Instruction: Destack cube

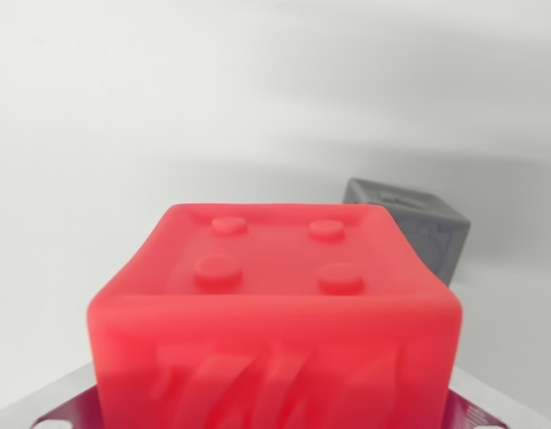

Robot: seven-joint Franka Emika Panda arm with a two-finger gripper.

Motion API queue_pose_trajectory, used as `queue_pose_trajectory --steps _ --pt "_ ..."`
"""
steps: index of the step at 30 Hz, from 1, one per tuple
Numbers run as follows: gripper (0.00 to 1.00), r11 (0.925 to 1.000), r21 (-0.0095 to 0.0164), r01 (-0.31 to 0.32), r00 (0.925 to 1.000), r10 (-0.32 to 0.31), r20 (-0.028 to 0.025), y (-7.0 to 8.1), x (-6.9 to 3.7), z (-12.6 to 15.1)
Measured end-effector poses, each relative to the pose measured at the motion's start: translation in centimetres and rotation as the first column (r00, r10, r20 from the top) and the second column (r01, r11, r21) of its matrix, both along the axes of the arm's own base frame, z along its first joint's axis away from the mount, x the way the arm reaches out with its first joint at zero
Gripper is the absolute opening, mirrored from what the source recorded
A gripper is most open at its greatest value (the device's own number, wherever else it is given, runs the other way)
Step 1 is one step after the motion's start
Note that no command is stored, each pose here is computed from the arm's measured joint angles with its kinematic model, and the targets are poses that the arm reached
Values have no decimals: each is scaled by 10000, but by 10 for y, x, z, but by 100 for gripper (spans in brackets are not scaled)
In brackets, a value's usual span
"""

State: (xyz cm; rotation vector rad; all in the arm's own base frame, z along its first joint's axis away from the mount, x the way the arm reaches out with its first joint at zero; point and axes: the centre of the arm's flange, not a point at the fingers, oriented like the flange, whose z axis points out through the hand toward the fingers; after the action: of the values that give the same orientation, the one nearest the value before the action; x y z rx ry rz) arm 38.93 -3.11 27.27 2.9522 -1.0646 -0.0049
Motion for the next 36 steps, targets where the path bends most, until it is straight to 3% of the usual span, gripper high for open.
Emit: queue_pose_trajectory --steps 19,36 --pt "0 9957 -2 -931 9957 931 -9 34 10 -4" --pt "0 9833 -3 -1819 9833 1819 -6 67 19 -8"
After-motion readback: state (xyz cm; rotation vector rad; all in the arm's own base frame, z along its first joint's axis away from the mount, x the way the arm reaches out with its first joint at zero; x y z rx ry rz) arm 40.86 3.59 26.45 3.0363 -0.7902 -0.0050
